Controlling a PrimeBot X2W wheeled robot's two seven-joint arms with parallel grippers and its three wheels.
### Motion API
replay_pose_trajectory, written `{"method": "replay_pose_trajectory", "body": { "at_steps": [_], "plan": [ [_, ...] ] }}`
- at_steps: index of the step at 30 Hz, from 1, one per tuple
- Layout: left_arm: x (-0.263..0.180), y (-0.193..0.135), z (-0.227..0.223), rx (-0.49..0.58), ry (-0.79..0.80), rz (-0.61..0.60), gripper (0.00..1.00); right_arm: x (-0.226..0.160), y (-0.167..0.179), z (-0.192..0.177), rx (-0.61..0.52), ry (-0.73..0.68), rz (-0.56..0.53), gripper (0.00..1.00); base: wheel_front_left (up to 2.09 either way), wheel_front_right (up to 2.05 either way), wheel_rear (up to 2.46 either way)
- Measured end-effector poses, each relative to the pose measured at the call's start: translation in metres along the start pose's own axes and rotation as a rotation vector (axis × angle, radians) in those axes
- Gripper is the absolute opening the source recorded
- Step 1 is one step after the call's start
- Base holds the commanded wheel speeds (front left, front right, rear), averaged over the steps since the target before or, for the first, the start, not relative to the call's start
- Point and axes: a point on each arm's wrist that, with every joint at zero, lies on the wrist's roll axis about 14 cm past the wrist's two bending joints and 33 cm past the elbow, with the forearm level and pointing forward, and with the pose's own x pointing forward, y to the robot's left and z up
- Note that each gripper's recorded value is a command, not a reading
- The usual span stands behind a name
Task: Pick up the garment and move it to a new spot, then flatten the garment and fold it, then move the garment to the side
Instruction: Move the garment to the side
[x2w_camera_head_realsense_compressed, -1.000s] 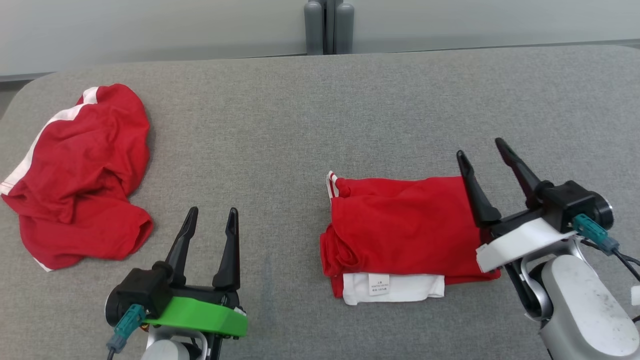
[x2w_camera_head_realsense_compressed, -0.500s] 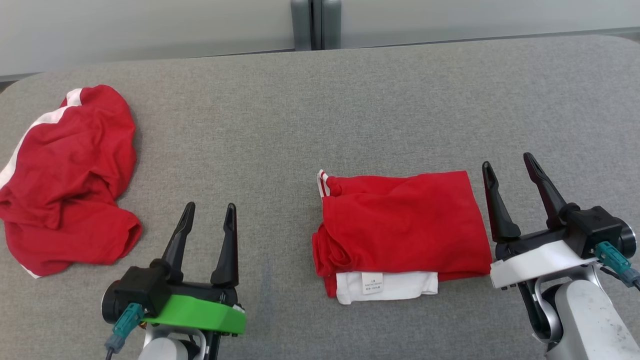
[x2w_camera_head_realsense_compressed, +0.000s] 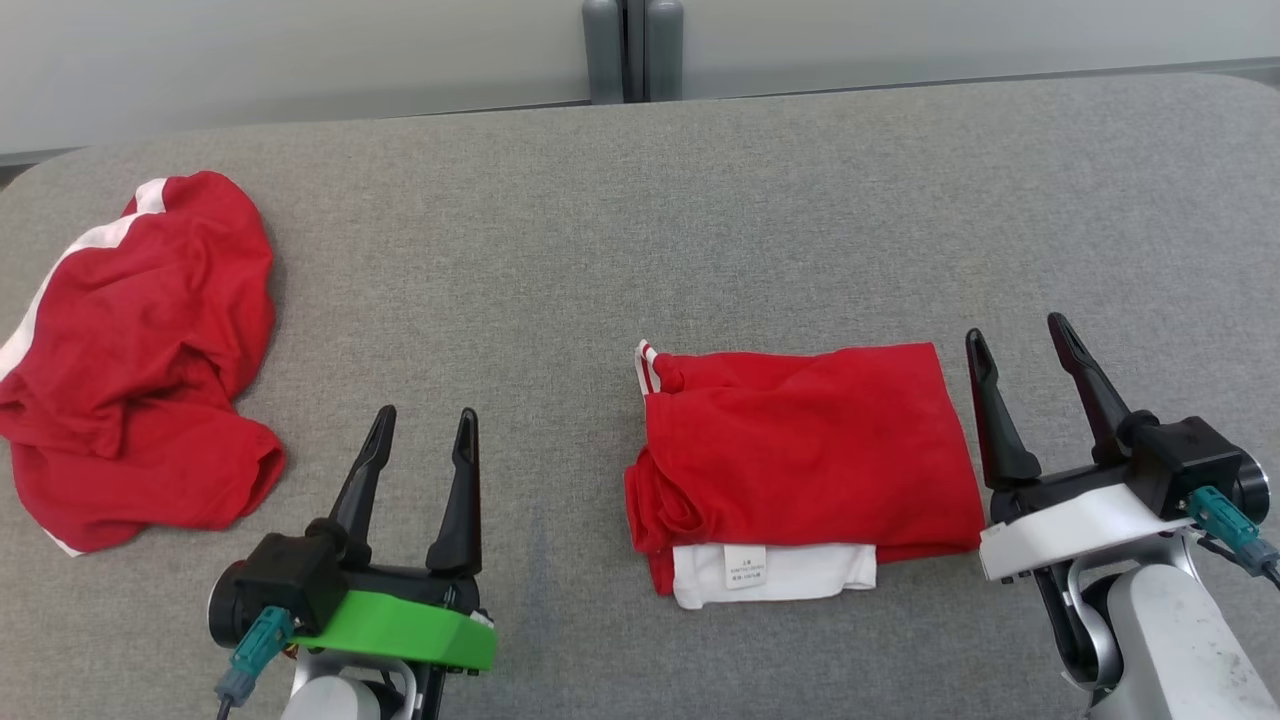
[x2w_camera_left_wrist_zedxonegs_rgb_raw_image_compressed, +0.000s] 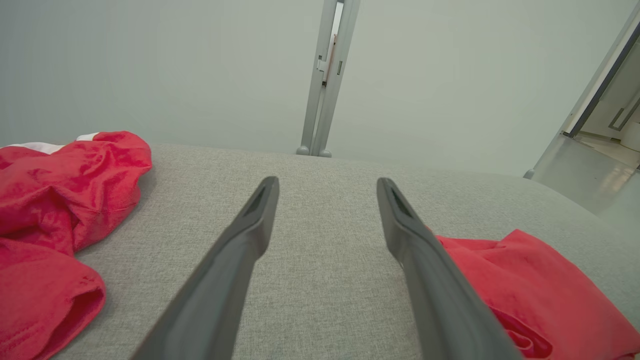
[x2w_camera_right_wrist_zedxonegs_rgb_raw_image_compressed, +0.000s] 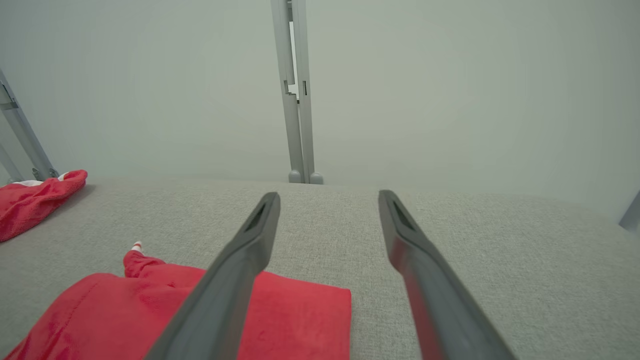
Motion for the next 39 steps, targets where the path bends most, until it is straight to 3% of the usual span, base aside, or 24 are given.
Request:
{"method": "replay_pose_trajectory", "body": {
  "at_steps": [6,20,28,29,30,35,39],
  "plan": [
    [0.000,-0.001,-0.001,-0.001,0.002,-0.002,1.00,-0.006,-0.005,-0.018,0.022,0.055,-0.031,1.00,0.00,0.00,0.00],
    [-0.002,0.002,-0.010,-0.004,0.031,0.007,1.00,-0.028,0.004,-0.101,0.152,0.317,-0.066,1.00,0.00,0.00,0.00],
    [-0.002,0.006,-0.012,-0.003,0.037,0.018,1.00,-0.025,0.010,-0.125,0.192,0.398,-0.069,1.00,0.00,0.00,0.00],
    [-0.003,0.007,-0.012,-0.003,0.038,0.019,1.00,-0.025,0.011,-0.127,0.194,0.405,-0.067,0.31,0.00,0.00,0.00],
    [-0.003,0.008,-0.013,-0.002,0.039,0.022,1.00,-0.024,0.012,-0.128,0.192,0.411,-0.061,0.00,0.00,0.00,0.00],
    [-0.002,0.011,-0.013,-0.001,0.039,0.027,1.00,-0.017,0.010,-0.129,0.149,0.415,-0.035,0.00,0.00,0.00,0.00],
    [0.002,0.006,-0.017,0.002,0.047,0.010,1.00,-0.010,-0.011,-0.118,0.069,0.389,-0.039,0.00,0.00,0.00,0.00]
  ]
}}
